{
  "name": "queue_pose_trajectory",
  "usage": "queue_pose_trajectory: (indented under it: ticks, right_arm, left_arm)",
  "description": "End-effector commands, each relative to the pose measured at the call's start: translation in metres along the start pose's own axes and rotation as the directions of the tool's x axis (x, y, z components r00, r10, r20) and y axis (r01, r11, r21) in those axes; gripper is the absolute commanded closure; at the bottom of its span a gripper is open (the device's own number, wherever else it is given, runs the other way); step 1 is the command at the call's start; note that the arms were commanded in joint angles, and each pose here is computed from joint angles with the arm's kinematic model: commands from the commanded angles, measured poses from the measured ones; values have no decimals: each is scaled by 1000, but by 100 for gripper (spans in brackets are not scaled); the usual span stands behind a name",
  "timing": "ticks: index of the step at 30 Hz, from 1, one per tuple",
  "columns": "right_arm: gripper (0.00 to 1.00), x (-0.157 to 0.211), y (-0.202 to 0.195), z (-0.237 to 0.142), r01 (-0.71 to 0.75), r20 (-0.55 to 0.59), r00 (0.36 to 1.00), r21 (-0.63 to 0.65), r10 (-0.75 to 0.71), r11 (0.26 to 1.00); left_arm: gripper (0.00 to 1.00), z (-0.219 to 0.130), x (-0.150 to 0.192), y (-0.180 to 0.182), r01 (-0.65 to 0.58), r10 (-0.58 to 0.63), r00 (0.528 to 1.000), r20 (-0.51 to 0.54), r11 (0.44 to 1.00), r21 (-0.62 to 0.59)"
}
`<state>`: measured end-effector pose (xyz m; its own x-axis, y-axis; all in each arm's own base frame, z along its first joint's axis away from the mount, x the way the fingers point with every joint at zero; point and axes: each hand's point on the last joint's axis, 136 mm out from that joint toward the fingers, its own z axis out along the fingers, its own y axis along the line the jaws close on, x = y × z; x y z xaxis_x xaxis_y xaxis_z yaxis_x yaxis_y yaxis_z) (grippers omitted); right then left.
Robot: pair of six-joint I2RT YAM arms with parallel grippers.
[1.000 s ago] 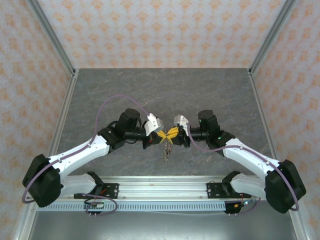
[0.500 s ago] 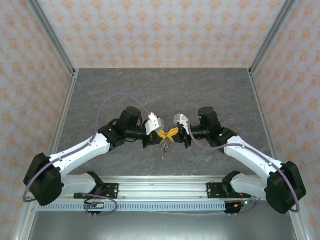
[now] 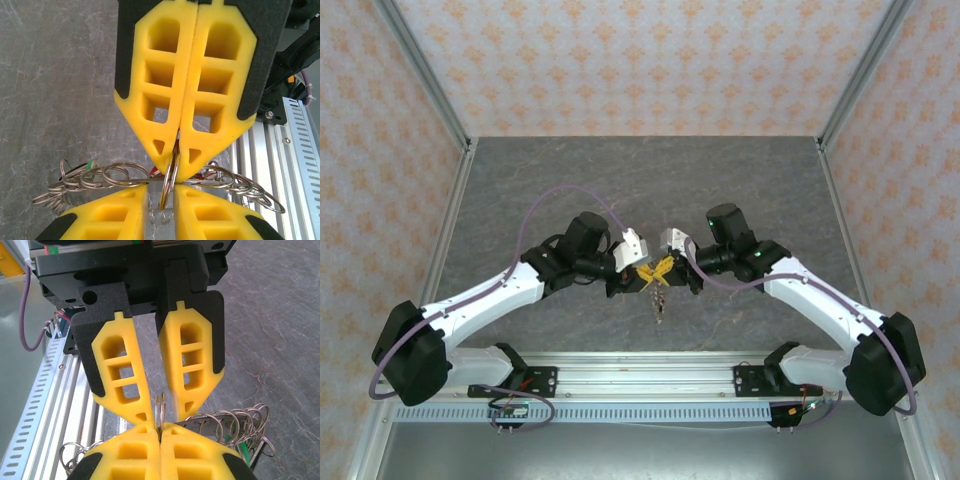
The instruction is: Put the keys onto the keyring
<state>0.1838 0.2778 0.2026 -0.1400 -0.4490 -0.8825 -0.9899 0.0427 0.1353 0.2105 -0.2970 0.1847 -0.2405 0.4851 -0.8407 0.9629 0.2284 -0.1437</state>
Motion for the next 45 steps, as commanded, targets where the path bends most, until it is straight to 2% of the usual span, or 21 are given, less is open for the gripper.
queue_pose_trajectory:
  ticks: [1, 5, 11, 22, 27, 34, 45]
  right_arm:
    - [100, -20, 9, 1, 81, 46, 996, -60, -78, 995]
    - [100, -19, 8, 1, 85, 50, 995, -46, -83, 995]
    - [91, -17, -5, -2, 56, 79, 995, 73, -62, 996]
    - [85, 1, -23, 2, -56, 125, 991, 127, 40, 990]
    - [80, -2, -27, 4, -75, 168, 984, 134, 52, 988]
    - [73, -11, -30, -12, -22, 173, 985, 234, -20, 972]
    - [73, -23, -10, -18, 24, 186, 981, 163, -54, 986]
  left_arm:
    - [85, 0, -7, -4, -30, 30, 1000, 2, 999, 13]
    - [100, -2, -8, -1, -28, 28, 1000, 5, 1000, -10]
    - [100, -4, -13, 6, -10, 13, 998, 56, 998, -65]
    - [100, -13, -30, 3, 6, 5, 985, 175, 998, -62]
    - [100, -12, -30, 5, 10, 1, 985, 172, 998, -60]
    - [100, -10, -27, 8, 19, -7, 987, 163, 997, -71]
    - [100, -7, -25, 12, 14, -3, 990, 138, 997, -72]
